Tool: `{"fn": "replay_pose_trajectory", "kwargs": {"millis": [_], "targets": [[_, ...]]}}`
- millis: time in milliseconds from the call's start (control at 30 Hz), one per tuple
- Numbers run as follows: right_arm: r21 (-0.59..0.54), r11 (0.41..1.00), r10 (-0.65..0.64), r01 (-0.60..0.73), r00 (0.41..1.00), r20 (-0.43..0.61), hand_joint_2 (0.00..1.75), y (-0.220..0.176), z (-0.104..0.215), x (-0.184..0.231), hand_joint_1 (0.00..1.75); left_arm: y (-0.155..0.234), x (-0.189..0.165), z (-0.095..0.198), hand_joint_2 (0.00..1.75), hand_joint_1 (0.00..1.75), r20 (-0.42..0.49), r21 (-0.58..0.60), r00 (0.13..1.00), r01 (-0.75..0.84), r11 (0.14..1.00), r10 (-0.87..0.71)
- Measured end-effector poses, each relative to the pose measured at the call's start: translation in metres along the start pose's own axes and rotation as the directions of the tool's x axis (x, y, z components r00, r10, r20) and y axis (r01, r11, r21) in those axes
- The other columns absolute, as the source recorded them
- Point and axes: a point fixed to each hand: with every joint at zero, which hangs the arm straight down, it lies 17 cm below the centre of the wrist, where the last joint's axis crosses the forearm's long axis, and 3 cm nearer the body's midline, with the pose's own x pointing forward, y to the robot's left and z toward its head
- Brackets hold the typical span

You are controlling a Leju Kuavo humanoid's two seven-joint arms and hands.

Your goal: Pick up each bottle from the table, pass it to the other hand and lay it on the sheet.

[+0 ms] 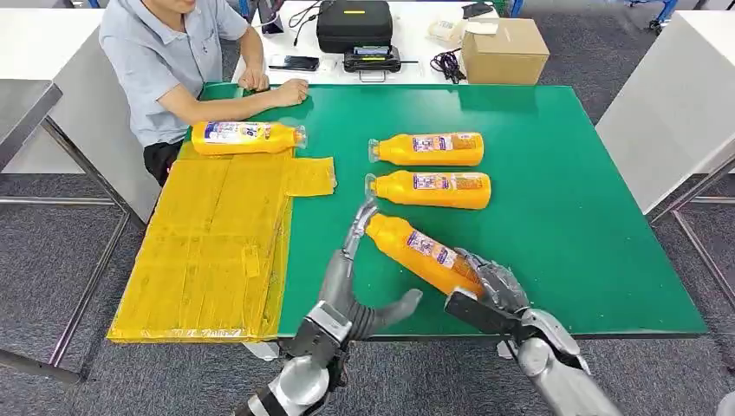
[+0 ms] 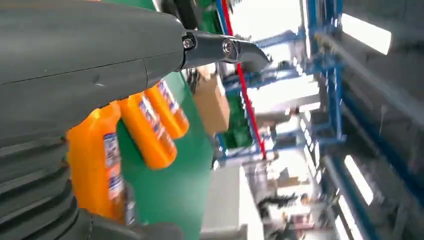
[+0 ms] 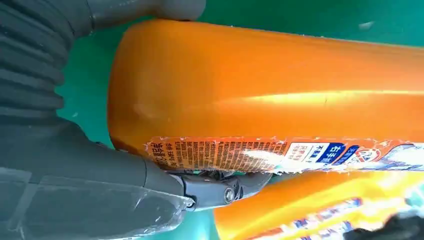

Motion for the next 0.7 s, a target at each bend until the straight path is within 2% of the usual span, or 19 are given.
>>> {"fn": "replay_pose_trajectory", "kwargs": {"millis": [100, 333, 567, 700], "targets": [[-0.057, 0.998, -0.026, 0.027, 0.999, 0.033, 1.75, -0.008, -0.009, 0.018, 1.75, 0.011, 0.006, -0.007, 1.75, 0.0, 0.015, 0.052, 1.0, -0.017, 0.999, 0.016], [-0.099, 0.993, -0.053, 0.059, 0.997, 0.063, 1.75, -0.016, -0.016, 0.034, 1.75, 0.022, 0.011, -0.011, 1.75, 0.0, 0.026, 0.099, 0.999, -0.039, 0.994, 0.036], [-0.159, 0.982, -0.093, 0.107, 0.992, 0.088, 1.75, -0.03, -0.021, 0.045, 1.75, 0.037, -0.007, -0.008, 1.75, 0.0, -0.053, 0.176, 0.987, -0.141, 0.974, 0.152], [-0.201, 0.97, -0.116, 0.135, 0.988, 0.104, 1.75, -0.038, -0.02, 0.05, 1.75, 0.054, -0.012, -0.004, 1.75, 0.0, -0.061, 0.24, 0.978, -0.181, 0.954, 0.201]]}}
